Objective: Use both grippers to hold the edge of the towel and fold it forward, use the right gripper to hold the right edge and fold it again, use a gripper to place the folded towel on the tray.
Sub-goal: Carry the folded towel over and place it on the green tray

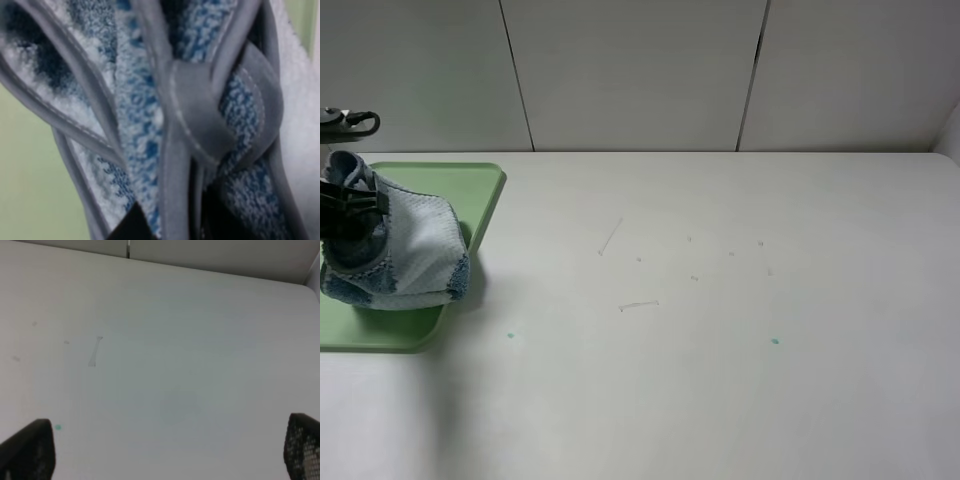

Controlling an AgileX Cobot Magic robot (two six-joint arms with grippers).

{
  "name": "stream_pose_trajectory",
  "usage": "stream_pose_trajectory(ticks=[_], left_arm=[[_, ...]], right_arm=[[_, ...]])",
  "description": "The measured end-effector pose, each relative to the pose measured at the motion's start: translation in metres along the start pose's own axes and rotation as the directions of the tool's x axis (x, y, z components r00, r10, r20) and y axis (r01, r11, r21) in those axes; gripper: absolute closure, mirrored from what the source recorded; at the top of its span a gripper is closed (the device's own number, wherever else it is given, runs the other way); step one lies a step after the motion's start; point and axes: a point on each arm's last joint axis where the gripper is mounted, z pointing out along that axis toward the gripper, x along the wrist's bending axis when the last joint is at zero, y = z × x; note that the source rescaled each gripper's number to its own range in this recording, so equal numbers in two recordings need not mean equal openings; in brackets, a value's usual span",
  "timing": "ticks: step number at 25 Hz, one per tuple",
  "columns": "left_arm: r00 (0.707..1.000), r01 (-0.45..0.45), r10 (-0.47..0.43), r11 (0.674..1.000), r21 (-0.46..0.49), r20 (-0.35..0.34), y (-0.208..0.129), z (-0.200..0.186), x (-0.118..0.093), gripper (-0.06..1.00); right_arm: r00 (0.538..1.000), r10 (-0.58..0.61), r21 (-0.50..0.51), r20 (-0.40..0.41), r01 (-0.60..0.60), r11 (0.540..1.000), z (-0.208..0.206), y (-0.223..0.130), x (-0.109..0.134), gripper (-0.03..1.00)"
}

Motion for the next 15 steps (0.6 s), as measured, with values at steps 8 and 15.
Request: stream_pose_trajectory(ticks=[8, 15], left_arm=[[1.000, -0.004, 0.004, 1.000, -0.025, -0.004, -0.016, 0.007, 0.002, 0.88], [1.000, -0.009, 0.009, 1.000, 0.012, -0.004, -0.021, 0.012, 0.002, 0.64]], right_arm=[[1.000, 0.000, 0.000, 0.000, 0.000, 1.000, 0.000, 0.000, 0.000, -0.03], [1.000, 0.000, 0.000, 0.000, 0.000, 1.000, 0.000, 0.000, 0.000, -0.03]])
